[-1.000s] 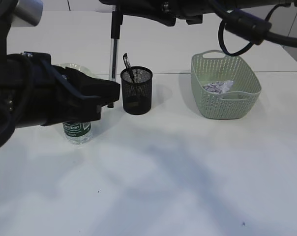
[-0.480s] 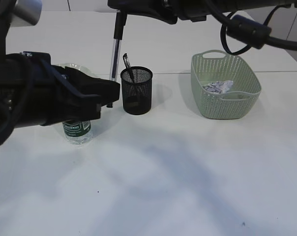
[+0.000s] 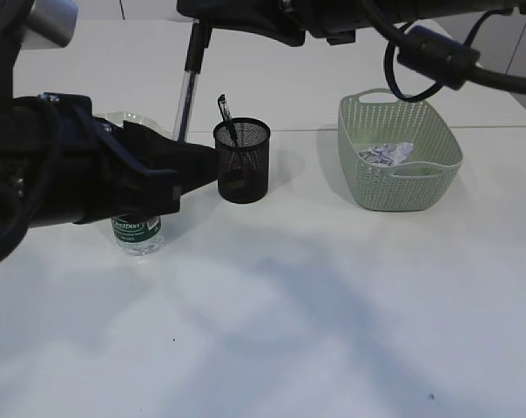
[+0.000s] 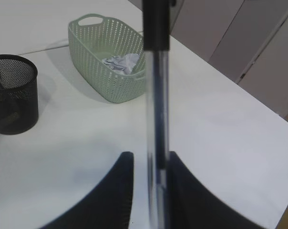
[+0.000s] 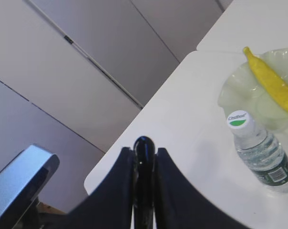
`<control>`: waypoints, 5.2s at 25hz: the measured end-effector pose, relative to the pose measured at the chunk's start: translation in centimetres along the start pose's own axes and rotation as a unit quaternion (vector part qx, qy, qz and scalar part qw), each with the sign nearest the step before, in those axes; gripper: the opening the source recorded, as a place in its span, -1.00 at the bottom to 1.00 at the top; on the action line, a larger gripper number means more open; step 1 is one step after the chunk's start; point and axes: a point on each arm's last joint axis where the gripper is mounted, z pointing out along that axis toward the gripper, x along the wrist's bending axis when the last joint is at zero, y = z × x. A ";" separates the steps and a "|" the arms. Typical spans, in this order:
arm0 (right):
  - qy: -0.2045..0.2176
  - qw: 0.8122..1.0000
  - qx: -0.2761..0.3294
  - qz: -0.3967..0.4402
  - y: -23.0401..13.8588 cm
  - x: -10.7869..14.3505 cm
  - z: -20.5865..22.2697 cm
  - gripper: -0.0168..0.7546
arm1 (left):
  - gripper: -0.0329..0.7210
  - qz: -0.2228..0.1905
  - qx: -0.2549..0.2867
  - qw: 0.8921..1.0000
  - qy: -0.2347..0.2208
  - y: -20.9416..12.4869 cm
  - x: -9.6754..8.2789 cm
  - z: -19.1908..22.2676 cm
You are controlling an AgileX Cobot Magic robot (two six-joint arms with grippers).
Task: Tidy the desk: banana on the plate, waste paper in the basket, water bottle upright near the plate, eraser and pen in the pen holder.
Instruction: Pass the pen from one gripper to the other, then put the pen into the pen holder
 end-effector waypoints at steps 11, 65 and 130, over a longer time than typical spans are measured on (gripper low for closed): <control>0.008 1.000 0.005 0.004 -0.1 0.2 0.0 -0.79 | 0.68 0.000 0.000 1.000 0.000 0.0 0.0 0.0; -0.194 0.977 -0.079 -0.027 2.6 -7.7 -1.1 -0.81 | 0.44 -0.093 -0.054 0.932 0.345 0.6 5.9 -20.5; -0.242 0.957 0.071 -0.145 1.0 -23.2 10.6 -0.29 | 0.42 -0.079 -0.051 0.914 0.395 -1.5 4.9 -24.3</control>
